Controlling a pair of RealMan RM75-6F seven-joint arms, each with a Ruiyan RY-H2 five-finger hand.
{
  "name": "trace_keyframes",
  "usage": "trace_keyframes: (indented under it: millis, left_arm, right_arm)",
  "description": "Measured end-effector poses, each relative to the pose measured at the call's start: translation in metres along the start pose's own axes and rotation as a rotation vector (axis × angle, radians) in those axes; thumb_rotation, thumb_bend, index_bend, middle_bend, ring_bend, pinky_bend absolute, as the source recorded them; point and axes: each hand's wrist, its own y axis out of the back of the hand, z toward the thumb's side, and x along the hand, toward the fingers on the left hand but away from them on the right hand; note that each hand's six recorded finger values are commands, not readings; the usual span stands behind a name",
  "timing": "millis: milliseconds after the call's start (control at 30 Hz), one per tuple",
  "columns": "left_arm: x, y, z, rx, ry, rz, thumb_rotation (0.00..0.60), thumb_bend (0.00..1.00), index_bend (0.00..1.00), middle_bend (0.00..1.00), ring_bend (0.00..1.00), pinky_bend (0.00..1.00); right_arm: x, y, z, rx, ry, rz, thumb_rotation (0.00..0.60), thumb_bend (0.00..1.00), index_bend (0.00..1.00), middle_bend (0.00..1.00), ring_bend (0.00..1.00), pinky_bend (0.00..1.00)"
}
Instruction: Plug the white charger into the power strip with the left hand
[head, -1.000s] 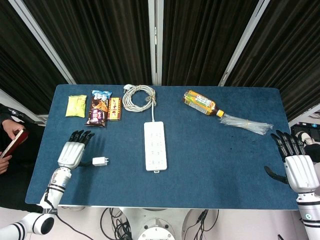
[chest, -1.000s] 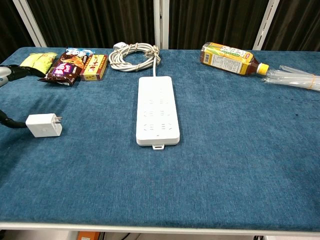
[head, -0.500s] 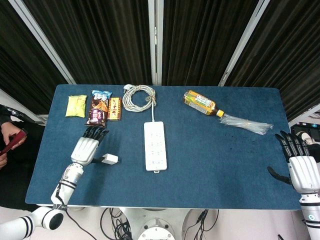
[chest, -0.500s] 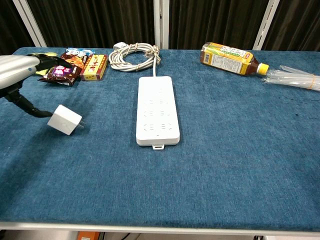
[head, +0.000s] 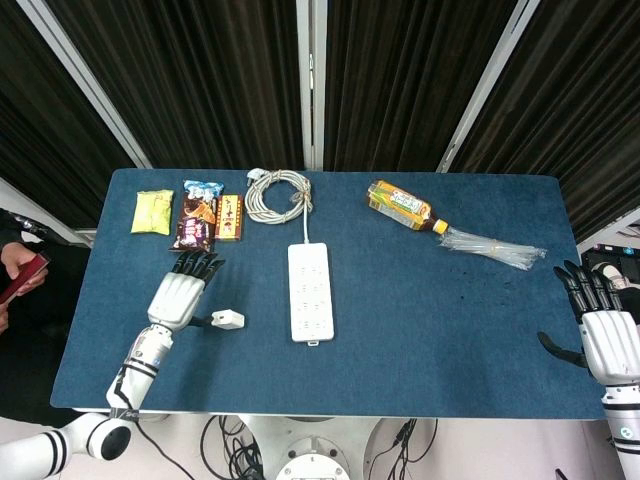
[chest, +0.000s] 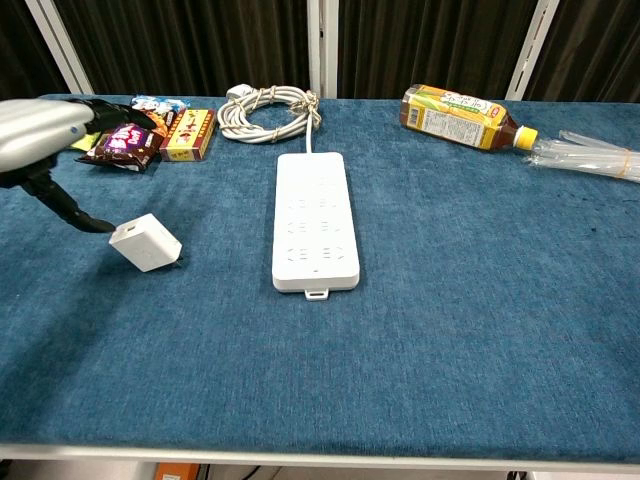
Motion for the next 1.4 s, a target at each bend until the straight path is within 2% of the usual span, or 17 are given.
trace_keyframes:
  millis: [167,267,400,533,800,1033,1400]
  left_arm:
    - [-0.017,0.01,-0.002,-0.068,0.015,-0.006,0.6,0.06,0.16,0.07,0.0,0.0]
    - [-0.027,0.009,0.0,-0.155,0.016,-0.028,0.6,0.06,0.23,0.16,0.06,0.01]
    - [-0.034,-0.004,0.005,-0.26,0.021,-0.058,0.6,0.09,0.33,0.28,0.18,0.07]
    - [-0.03,-0.019,0.014,-0.301,0.032,-0.063,0.6,0.13,0.37,0.35,0.25,0.14]
    - [-0.017,-0.036,0.024,-0.283,0.069,-0.047,0.6,0.16,0.39,0.4,0.29,0.16]
    - [-0.014,-0.04,0.026,-0.246,0.069,-0.047,0.6,0.17,0.41,0.4,0.29,0.16]
    - [-0.013,-0.046,0.023,-0.251,0.076,-0.07,0.6,0.26,0.44,0.43,0.32,0.17]
  right_arm:
    - [0.0,-0.001,0.001,-0.001,0.005,0.001,0.6,0.13,0.0,0.01,0.0,0.0]
    - [-0.001,-0.002,0.001,-0.002,0.008,0.008,0.6,0.13,0.0,0.01,0.0,0.0]
    - [-0.003,-0.004,0.003,0.0,0.014,0.013,0.6,0.13,0.0,0.01,0.0,0.0]
    - [-0.003,-0.004,0.003,0.001,0.015,0.016,0.6,0.12,0.0,0.01,0.0,0.0]
    - [-0.003,-0.006,0.002,-0.001,0.01,0.023,0.6,0.13,0.0,0.01,0.0,0.0]
    - [-0.004,-0.008,0.001,-0.003,0.008,0.029,0.6,0.13,0.0,0.01,0.0,0.0]
    - [-0.005,-0.011,0.002,-0.005,0.005,0.038,0.6,0.13,0.0,0.01,0.0,0.0]
